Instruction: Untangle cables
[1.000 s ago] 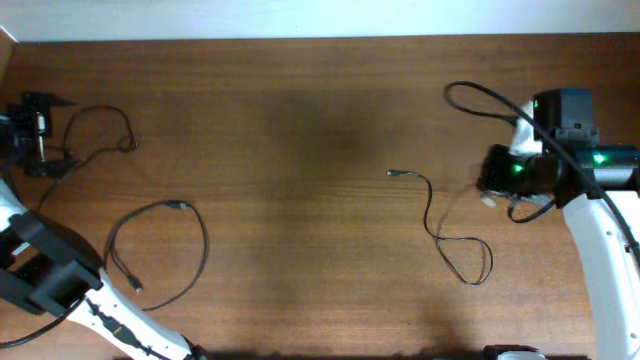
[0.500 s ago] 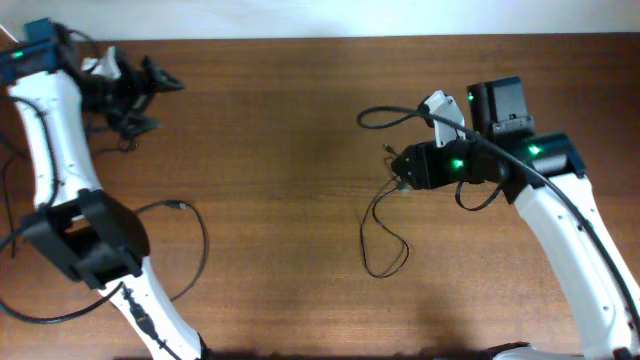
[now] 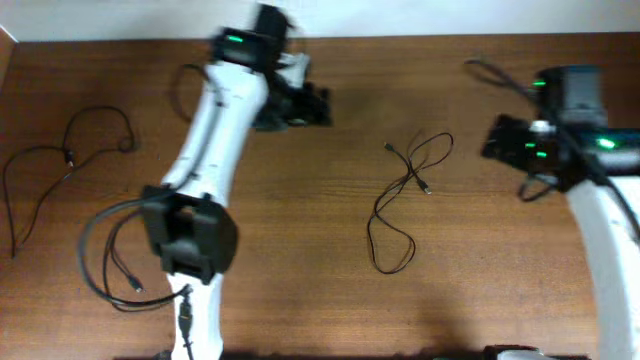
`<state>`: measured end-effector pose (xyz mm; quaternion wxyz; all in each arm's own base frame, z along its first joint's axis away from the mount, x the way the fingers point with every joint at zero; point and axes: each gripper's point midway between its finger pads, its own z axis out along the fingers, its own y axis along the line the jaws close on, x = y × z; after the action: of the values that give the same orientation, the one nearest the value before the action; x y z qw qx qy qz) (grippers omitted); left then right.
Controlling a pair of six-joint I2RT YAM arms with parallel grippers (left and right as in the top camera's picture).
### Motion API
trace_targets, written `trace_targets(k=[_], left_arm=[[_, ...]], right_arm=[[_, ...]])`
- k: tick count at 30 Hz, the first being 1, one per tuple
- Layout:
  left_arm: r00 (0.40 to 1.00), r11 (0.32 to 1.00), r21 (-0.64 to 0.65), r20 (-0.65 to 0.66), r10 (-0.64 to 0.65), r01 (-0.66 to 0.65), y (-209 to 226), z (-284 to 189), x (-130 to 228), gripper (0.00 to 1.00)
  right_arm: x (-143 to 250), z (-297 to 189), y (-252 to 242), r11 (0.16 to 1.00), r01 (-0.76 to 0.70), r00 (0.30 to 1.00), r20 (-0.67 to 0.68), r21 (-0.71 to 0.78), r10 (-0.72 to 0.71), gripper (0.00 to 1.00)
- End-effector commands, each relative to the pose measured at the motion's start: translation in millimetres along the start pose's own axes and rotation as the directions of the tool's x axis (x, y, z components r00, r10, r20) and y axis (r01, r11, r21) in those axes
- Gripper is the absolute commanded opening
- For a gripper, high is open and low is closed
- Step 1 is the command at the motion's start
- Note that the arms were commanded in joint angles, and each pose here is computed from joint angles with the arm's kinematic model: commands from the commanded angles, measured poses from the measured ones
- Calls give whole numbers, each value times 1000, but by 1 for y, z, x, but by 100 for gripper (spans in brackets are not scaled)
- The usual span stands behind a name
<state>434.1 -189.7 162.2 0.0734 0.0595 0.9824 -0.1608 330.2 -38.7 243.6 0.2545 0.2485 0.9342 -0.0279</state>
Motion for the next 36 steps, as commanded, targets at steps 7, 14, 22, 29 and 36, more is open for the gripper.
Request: trace_targets(k=[7, 14, 22, 29, 36], left_arm=[[927, 892, -301, 56, 370, -338, -95, 69, 16, 99], [886, 846, -264, -107, 452, -464, -127, 155, 65, 99], [848, 812, -244, -160, 505, -530, -147, 191, 95, 100], [855, 817, -256, -200, 478, -517, -130, 225, 98, 65], [863, 797, -331, -203, 462, -505, -108, 237, 87, 0]], right_arm=[[3, -44, -65, 983, -153, 987, 58, 105, 147, 99], [3, -44, -65, 983, -153, 987, 59, 105, 148, 99], [3, -43, -66, 983, -152, 988, 55, 107, 147, 99], [4, -42, -66, 982, -151, 988, 52, 109, 147, 99], [4, -38, -65, 982, -149, 989, 40, 114, 145, 99]])
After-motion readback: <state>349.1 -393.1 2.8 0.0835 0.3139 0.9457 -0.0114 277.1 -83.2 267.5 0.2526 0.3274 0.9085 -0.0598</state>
